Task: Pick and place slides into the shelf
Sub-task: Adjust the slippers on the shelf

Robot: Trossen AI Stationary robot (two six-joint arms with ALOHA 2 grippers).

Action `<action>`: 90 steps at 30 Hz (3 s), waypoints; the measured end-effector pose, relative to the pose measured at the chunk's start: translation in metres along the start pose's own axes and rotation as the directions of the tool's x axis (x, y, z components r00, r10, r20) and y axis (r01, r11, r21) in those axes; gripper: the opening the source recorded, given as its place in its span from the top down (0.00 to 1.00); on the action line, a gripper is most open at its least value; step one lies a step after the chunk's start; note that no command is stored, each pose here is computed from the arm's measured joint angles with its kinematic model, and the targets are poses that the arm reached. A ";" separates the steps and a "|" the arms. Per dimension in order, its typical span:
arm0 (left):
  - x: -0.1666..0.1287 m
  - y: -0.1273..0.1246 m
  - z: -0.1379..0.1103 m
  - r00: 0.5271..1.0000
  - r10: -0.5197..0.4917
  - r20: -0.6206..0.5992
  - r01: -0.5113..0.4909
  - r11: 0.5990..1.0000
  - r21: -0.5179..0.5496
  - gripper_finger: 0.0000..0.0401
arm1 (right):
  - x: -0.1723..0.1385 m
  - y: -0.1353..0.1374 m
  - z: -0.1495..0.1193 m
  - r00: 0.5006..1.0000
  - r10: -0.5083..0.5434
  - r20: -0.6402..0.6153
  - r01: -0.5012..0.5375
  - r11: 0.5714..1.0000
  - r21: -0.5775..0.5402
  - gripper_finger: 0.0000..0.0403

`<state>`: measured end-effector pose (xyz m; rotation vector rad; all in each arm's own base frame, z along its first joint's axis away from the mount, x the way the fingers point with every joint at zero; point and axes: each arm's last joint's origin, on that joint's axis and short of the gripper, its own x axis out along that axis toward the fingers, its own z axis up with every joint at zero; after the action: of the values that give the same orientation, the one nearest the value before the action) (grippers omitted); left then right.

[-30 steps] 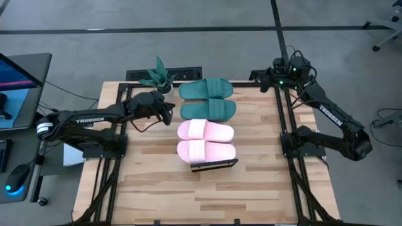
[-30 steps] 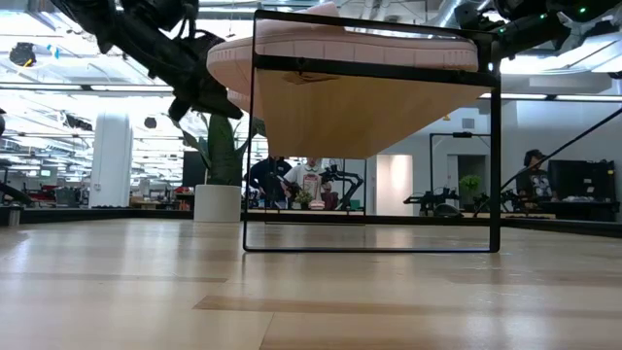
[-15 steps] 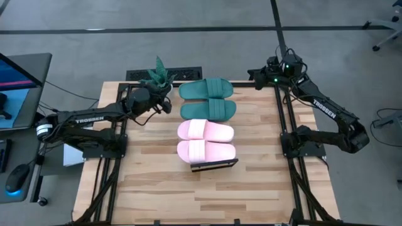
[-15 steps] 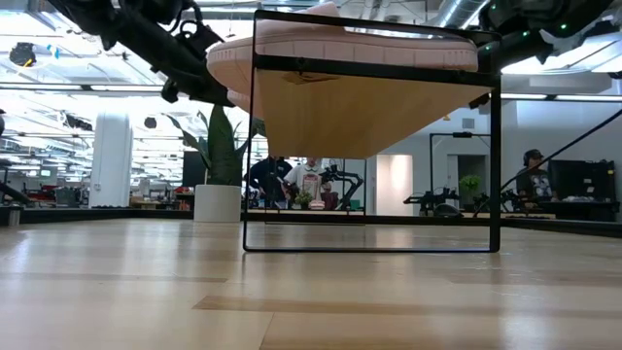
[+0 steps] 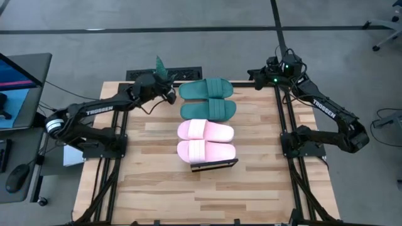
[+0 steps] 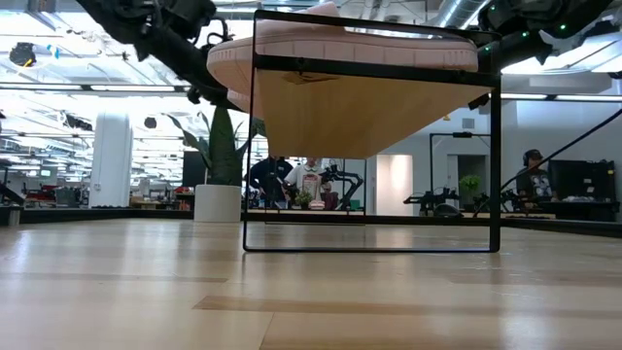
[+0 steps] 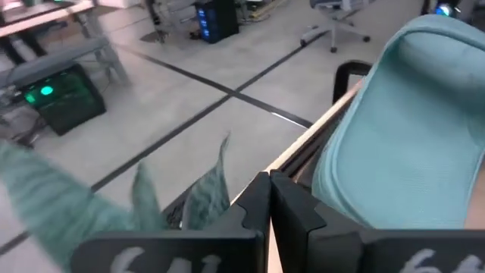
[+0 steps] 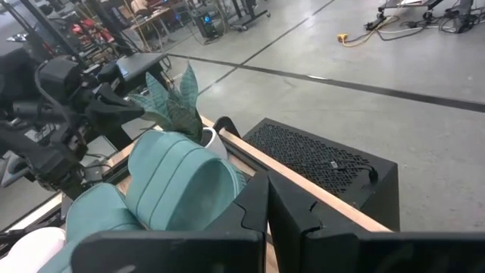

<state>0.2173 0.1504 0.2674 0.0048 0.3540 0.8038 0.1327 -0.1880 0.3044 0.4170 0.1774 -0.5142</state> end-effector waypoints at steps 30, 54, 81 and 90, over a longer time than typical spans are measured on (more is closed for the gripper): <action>0.022 0.001 0.024 0.983 -0.105 -0.153 0.136 0.968 0.211 1.00 | 0.000 0.001 -0.001 1.000 0.005 -0.009 -0.005 1.000 0.002 1.00; 0.019 -0.010 0.025 0.985 -0.081 -0.151 0.121 0.953 0.279 1.00 | 0.000 0.001 -0.001 1.000 0.005 -0.009 -0.005 1.000 0.001 1.00; 0.027 -0.043 0.027 0.961 -0.193 -0.196 0.240 0.936 0.258 1.00 | 0.000 0.001 -0.001 1.000 0.005 -0.009 -0.005 1.000 0.002 1.00; 0.022 -0.046 0.025 0.956 -0.160 -0.246 0.228 0.933 0.278 1.00 | 0.000 0.001 -0.001 1.000 0.004 -0.008 -0.004 1.000 -0.018 1.00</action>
<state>0.2719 0.1372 0.2781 0.1674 0.6765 0.5464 0.1334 -0.1872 0.3038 0.4019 0.1882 -0.5068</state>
